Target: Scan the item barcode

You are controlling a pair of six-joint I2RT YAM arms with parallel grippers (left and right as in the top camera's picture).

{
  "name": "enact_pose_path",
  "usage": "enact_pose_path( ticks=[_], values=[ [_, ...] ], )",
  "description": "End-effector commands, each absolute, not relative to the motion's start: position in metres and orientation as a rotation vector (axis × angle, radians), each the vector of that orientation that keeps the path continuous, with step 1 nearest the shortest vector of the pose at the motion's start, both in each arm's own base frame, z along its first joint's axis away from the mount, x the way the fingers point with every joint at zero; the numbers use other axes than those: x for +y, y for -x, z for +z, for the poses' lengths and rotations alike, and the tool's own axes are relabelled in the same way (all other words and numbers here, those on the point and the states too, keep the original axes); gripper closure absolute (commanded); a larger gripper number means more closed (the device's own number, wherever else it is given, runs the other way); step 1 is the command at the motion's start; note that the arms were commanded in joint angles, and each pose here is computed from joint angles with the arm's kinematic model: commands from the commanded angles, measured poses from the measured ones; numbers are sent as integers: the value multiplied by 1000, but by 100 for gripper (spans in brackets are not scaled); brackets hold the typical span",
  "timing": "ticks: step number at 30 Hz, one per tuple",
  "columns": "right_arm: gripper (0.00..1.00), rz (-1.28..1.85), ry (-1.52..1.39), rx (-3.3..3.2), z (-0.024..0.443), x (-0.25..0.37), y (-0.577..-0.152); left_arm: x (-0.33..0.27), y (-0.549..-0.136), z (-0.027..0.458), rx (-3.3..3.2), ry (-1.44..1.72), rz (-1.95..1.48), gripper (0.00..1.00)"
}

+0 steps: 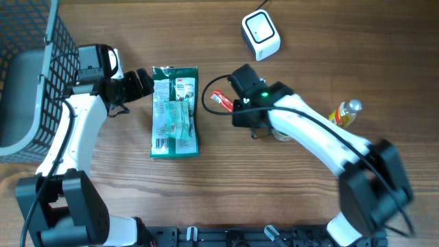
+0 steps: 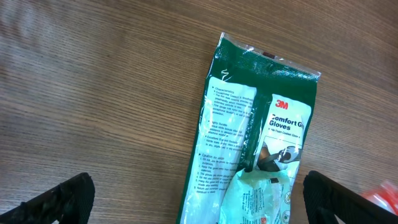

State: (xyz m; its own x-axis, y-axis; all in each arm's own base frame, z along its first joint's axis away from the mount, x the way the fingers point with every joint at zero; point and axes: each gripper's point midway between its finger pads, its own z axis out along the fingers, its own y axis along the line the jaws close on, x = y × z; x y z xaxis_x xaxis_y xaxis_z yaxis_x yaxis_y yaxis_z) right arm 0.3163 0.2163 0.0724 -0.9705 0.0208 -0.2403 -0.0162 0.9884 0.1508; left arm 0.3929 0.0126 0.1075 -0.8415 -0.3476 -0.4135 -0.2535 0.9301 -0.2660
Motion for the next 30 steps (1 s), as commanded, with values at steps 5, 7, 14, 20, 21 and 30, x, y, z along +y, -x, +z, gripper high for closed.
enact_pose_path(
  ticks=[5,7,14,20,21,30],
  values=[
    [96,491,463,2754,143,237,-288,18,-397,117,2593,427,-263,0],
    [96,518,497,2758,142,240,-284,18,-397,117,2593,427,-263,0],
    [96,518,496,2759,141,240,-284,18,-397,117,2593,427,-263,0],
    [96,513,497,2767,140,239,-283,18,-397,117,2593,427,-263,0],
    [96,512,498,2769,139,238,-282,18,-397,117,2593,427,-263,0],
    [96,693,825,2681,145,259,-263,18,-397,117,2593,427,-263,0]
  ],
)
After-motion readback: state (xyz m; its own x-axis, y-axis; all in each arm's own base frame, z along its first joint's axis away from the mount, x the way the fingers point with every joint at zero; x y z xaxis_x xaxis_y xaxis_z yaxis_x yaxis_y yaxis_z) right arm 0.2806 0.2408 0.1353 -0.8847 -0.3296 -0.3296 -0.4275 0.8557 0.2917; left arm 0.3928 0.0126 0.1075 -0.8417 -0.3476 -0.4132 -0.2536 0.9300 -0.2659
